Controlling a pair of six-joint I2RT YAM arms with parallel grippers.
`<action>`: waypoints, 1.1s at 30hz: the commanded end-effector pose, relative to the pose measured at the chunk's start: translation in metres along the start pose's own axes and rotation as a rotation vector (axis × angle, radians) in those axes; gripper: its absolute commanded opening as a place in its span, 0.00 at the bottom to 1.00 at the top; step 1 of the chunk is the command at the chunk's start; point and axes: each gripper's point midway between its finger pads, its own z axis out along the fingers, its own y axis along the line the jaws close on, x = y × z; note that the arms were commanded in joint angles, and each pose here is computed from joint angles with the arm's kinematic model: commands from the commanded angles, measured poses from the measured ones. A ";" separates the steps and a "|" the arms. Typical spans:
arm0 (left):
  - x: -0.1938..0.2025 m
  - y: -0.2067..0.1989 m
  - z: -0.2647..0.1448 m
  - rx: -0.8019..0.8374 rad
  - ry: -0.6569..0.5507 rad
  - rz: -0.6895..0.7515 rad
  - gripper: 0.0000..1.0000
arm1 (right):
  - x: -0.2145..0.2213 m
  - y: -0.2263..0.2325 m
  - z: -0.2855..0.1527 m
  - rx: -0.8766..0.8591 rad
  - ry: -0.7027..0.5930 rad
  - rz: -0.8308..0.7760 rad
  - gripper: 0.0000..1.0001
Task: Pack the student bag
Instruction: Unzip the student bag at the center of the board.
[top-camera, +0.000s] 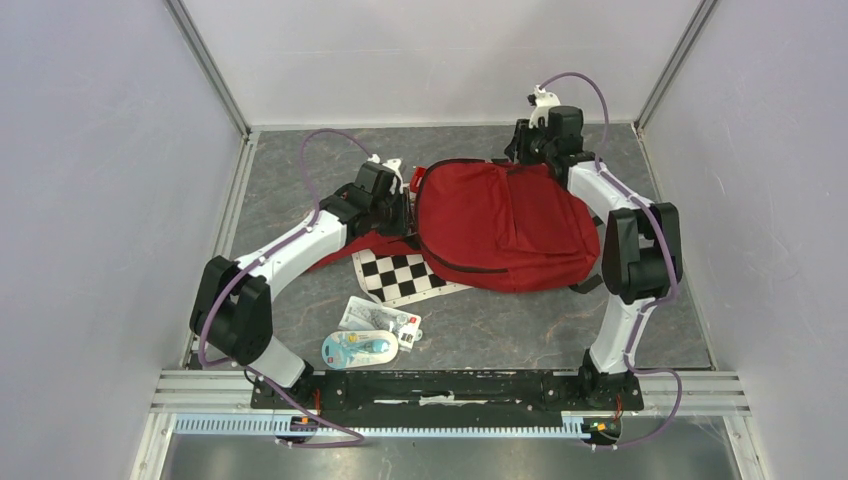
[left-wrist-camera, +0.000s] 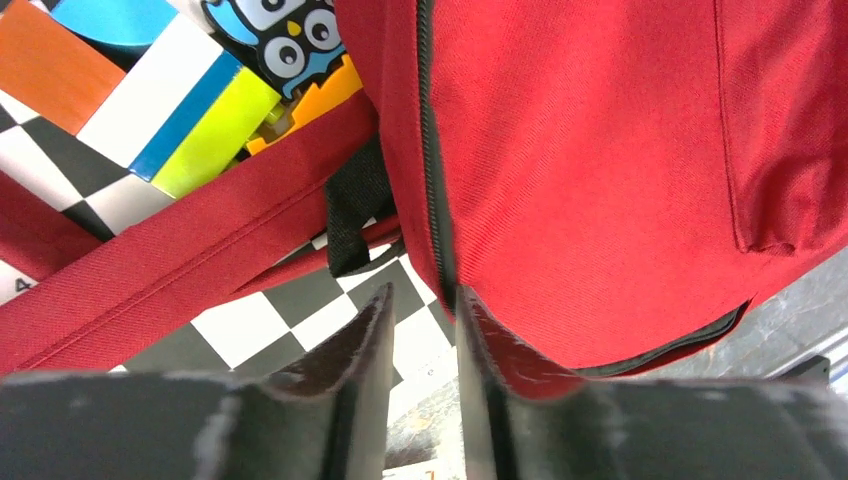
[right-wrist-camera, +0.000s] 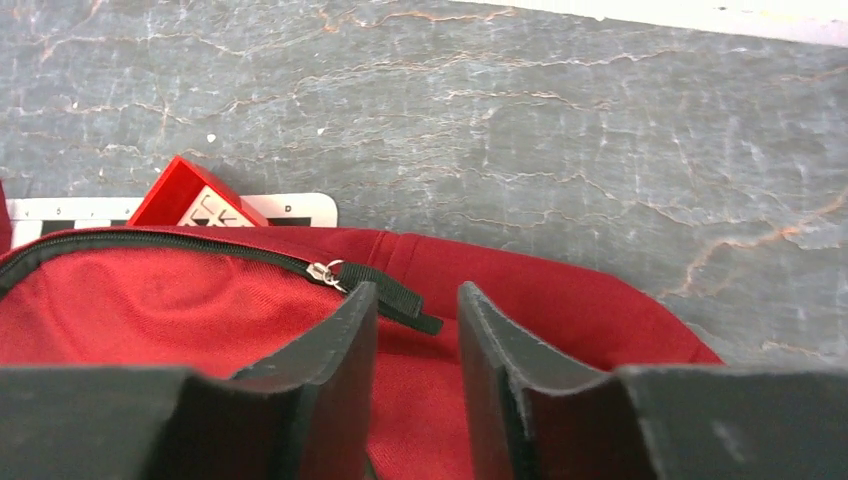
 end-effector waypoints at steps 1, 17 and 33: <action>-0.037 -0.007 -0.023 -0.014 -0.092 0.072 0.52 | -0.059 0.000 -0.041 0.074 -0.119 -0.075 0.50; -0.102 -0.106 -0.030 0.186 -0.217 0.031 0.99 | 0.066 0.012 -0.110 0.039 0.263 -0.066 0.56; -0.077 -0.158 0.042 0.328 -0.060 -0.085 0.99 | 0.074 0.084 -0.096 -0.163 0.262 -0.039 0.57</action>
